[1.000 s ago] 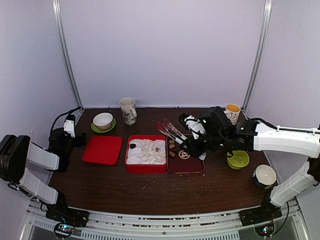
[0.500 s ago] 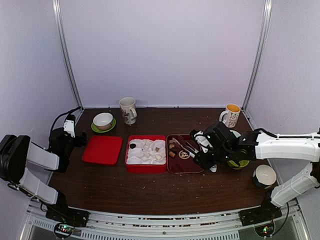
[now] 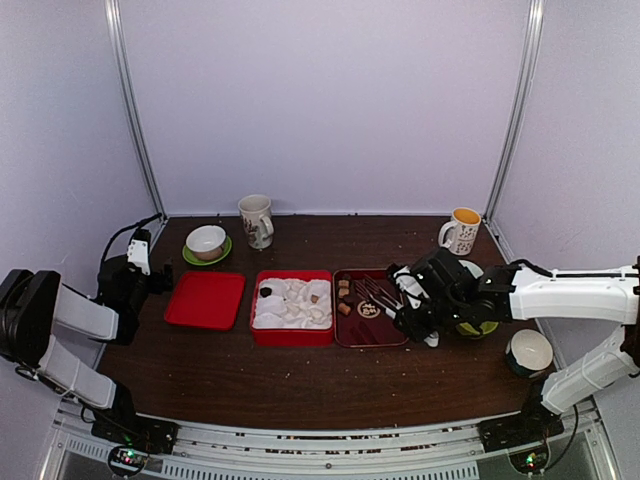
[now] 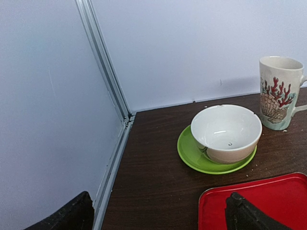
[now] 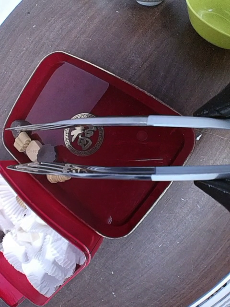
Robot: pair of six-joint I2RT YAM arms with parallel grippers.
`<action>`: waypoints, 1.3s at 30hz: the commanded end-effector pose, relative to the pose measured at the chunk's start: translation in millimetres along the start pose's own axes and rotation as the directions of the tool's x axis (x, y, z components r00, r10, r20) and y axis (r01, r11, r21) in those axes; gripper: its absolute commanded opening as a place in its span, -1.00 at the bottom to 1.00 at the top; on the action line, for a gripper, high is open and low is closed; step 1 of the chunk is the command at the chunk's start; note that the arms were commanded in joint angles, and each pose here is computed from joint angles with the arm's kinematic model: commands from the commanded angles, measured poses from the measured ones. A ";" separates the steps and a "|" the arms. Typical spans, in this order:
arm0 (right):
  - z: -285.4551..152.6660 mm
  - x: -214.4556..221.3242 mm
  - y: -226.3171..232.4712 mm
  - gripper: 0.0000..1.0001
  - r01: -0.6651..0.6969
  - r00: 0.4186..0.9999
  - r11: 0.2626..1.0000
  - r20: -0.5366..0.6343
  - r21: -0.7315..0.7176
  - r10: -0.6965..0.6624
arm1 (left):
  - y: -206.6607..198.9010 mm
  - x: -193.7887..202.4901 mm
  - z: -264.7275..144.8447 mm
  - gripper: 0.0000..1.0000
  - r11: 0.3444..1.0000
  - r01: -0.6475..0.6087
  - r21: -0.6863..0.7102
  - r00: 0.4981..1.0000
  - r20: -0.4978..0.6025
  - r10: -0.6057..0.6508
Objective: Pack the chocolate
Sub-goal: Pick up the fake chocolate from the plate.
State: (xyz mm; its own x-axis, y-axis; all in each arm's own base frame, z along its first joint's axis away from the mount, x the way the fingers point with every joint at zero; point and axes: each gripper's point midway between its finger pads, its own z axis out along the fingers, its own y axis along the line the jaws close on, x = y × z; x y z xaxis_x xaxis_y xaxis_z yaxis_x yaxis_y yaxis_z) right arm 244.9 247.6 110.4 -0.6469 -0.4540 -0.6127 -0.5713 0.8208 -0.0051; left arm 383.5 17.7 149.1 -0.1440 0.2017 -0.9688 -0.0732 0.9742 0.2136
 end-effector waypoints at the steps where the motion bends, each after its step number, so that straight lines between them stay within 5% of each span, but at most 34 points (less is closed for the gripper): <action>1: 2.3 2.1 -1.4 -0.29 -0.014 1.000 1.000 0.016 -0.005 0.014 | 7.8 -16.3 2.8 0.96 1.000 0.010 -0.027 0.998 0.059 -0.008; 39: 21.0 15.0 1.6 -0.28 -0.085 0.996 0.996 -0.020 -0.010 0.085 | 7.4 -16.2 2.7 0.96 1.000 0.010 -0.026 0.998 0.058 -0.008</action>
State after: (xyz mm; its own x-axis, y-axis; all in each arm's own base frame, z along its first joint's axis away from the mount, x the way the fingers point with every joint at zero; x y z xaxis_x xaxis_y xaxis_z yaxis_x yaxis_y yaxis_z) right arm 235.0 245.7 84.0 -0.7111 -0.3979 -0.5796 -0.5308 0.8445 0.0716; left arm 383.5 17.7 149.1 -0.1440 0.2017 -0.9688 -0.0732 0.9742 0.2136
